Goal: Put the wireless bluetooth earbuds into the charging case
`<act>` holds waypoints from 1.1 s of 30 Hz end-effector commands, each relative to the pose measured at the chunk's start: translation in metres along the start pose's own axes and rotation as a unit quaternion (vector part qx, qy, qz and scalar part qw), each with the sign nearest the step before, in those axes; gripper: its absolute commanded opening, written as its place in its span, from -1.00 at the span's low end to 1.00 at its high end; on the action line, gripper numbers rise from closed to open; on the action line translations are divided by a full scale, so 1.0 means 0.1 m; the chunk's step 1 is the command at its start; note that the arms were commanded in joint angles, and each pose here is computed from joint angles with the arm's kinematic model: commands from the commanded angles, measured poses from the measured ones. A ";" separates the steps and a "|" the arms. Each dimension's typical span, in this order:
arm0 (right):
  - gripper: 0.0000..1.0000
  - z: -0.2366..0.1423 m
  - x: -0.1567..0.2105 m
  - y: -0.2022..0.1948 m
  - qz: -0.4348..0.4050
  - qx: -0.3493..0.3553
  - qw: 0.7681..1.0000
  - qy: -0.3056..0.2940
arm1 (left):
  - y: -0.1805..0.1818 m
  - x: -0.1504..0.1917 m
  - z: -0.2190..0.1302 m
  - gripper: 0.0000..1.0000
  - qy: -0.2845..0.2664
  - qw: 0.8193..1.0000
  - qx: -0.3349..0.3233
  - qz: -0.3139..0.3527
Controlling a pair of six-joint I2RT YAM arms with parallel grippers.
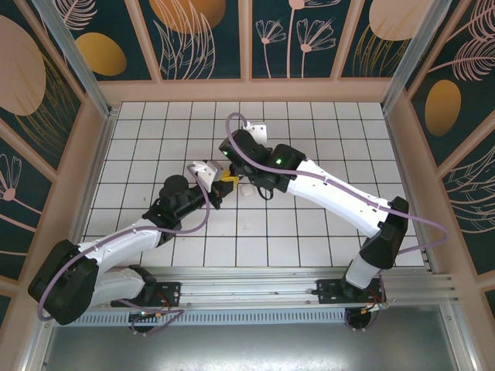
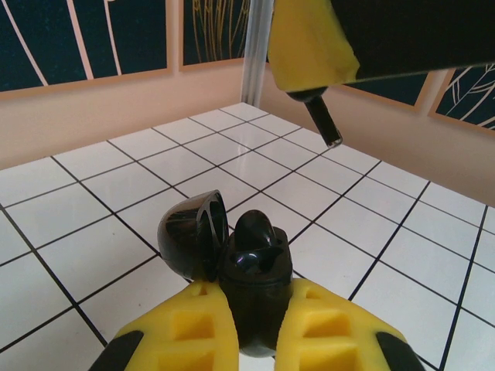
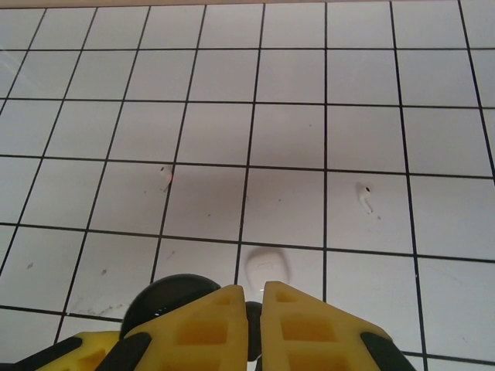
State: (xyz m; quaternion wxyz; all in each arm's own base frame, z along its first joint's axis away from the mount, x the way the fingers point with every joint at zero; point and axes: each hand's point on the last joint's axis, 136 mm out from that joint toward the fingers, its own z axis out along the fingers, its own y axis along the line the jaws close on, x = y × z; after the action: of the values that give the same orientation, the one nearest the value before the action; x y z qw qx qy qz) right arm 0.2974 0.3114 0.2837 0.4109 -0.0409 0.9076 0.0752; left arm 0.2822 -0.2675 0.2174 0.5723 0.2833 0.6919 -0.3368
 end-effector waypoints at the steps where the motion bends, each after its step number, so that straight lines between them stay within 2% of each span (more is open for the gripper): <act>1: -0.83 -0.06 -0.11 0.16 -0.009 -0.019 1.000 -0.016 | -0.04 -0.24 0.03 -1.00 -0.032 0.999 0.013 0.008; 10: -0.83 0.02 -0.04 0.31 -0.012 -0.044 0.999 -0.015 | -0.06 -0.28 0.08 -1.00 -0.039 0.999 0.022 0.001; 33: -0.82 0.00 0.05 0.29 -0.017 -0.076 0.996 -0.032 | -0.13 -0.39 0.07 -1.00 -0.064 0.997 0.043 -0.026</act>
State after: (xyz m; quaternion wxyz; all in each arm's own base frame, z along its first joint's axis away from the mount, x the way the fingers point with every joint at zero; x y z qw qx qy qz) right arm 0.2960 0.3382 0.2741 0.4311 -0.0781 0.8908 0.1206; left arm 0.2830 -0.2777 0.2311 0.5698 0.2721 0.6770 -0.3782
